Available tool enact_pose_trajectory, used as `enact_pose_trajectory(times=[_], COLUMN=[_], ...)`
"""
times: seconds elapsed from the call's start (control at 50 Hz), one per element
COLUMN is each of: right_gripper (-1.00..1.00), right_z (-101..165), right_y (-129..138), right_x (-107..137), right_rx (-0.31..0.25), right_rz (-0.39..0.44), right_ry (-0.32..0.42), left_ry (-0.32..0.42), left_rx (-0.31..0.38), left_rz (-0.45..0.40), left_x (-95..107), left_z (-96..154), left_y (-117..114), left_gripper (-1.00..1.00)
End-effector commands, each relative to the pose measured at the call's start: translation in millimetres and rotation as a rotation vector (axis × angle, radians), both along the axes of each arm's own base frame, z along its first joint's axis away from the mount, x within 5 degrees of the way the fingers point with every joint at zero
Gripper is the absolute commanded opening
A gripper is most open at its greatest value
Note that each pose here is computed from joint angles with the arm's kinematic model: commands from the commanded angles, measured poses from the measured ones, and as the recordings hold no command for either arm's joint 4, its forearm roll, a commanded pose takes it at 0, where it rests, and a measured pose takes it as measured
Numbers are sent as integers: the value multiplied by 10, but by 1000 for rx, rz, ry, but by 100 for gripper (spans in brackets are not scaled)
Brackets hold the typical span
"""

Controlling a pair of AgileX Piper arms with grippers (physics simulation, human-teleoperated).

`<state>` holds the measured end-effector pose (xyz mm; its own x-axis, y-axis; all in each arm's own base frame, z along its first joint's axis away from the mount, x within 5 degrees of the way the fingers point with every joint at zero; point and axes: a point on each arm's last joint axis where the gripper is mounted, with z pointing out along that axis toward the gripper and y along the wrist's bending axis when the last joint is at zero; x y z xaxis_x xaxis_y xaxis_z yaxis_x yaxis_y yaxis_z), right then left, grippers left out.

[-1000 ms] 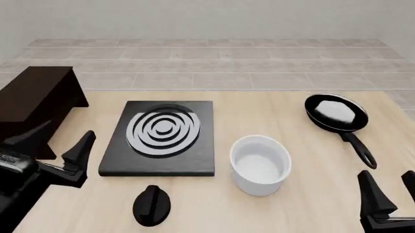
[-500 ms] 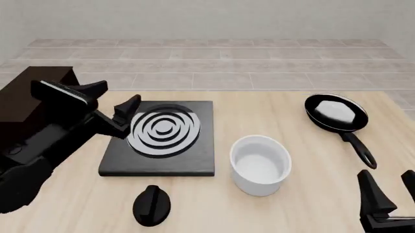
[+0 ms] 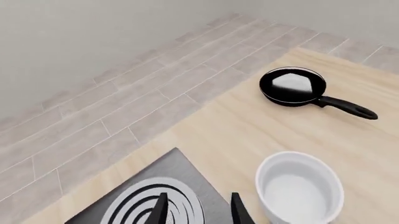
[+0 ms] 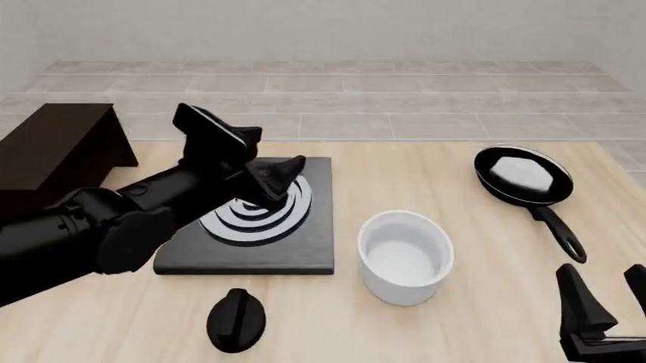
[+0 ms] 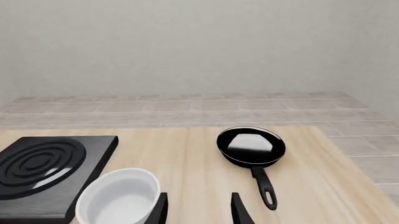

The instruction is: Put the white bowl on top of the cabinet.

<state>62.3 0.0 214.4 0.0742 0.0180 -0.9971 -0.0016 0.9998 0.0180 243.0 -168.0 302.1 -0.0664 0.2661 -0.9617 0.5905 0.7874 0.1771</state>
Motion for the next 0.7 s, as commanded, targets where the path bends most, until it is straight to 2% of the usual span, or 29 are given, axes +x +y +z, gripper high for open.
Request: enact_pose_trajectory(times=[0.02, 0.14, 0.18, 0.28, 0.42, 0.46, 0.48, 0.52, 0.54, 0.58, 0.7], right_gripper=[100, 100, 100, 100, 100, 100, 100, 100, 100, 100, 100], right_z=[0, -1, -1, -1, -1, -1, -1, -1, -1, -1, -1], right_y=[0, 0, 0, 0, 0, 0, 0, 0, 0, 0, 0], right_x=[0, -3, -4, -2, -1, -1, -1, -1, -1, -1, -1], right_rx=[0, 0, 0, 0, 0, 0, 0, 0, 0, 0, 0], right_rz=[0, 0, 0, 0, 0, 0, 0, 0, 0, 0, 0], right_ry=[0, 0, 0, 0, 0, 0, 0, 0, 0, 0, 0], left_ry=[52, 98, 130, 107, 122, 130, 160, 147, 188, 159, 196], left_rx=[51, 64, 45, 64, 79, 74, 64, 69, 47, 61, 55], left_rz=[-94, -108, -104, -117, -140, -142, -143, -143, -141, -151, -158], left_x=[43, 114, 148, 187, 233, 233, 243, 255, 264, 263, 265], left_z=[-117, -190, -189, -162, -156, -153, -165, -157, -164, -161, -284], left_y=[-387, -533, -589, -645, -800, -821, -878, -870, -941, -943, -1041], left_gripper=[100, 100, 100, 100, 100, 100, 100, 100, 100, 100, 100])
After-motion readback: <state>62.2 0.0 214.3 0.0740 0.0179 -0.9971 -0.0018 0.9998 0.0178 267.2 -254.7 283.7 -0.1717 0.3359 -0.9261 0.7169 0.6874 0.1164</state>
